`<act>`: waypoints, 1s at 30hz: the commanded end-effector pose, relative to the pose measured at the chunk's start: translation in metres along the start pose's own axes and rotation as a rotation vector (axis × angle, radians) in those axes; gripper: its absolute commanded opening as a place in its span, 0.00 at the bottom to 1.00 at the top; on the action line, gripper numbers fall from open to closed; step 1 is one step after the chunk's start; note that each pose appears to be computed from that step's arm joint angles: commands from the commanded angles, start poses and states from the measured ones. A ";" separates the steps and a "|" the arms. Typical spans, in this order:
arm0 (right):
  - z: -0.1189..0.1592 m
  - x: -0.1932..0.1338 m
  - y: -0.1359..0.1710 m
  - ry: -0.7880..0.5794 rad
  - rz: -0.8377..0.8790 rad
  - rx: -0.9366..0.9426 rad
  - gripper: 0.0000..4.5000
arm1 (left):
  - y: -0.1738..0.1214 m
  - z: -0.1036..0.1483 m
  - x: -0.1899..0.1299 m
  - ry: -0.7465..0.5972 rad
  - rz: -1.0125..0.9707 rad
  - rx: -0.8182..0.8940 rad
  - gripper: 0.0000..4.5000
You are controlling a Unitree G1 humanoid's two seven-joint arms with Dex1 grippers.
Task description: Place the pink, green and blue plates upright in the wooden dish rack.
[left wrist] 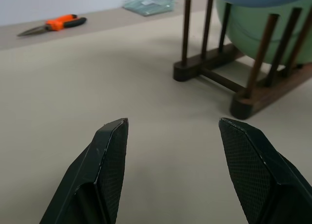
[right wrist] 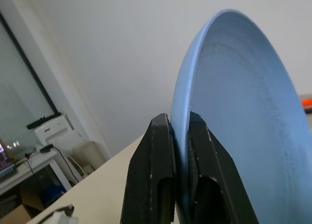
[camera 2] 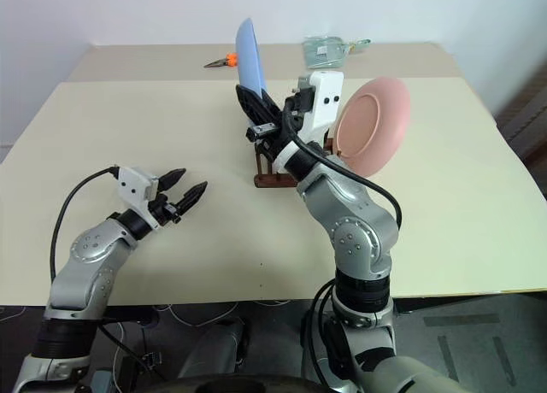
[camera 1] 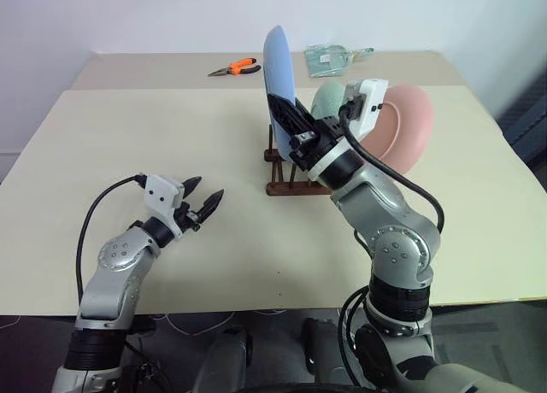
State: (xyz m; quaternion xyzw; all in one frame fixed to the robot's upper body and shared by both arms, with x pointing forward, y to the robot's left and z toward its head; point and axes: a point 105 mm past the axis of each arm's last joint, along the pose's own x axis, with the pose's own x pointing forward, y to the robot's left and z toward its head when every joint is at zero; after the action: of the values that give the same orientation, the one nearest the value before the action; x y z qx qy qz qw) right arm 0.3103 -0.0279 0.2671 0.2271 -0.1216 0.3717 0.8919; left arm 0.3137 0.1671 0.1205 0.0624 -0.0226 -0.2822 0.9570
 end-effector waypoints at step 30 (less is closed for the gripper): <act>0.155 -0.078 -0.111 0.023 -0.386 -1.000 0.14 | -0.034 0.012 0.013 -0.034 -0.153 0.062 0.67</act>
State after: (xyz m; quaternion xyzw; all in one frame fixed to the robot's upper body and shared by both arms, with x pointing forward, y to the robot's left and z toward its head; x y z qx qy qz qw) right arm 0.3305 -0.1841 0.3302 -0.1821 -0.2306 0.1705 0.9405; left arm 0.3056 0.1348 0.1188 0.0799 -0.0236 -0.3445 0.9351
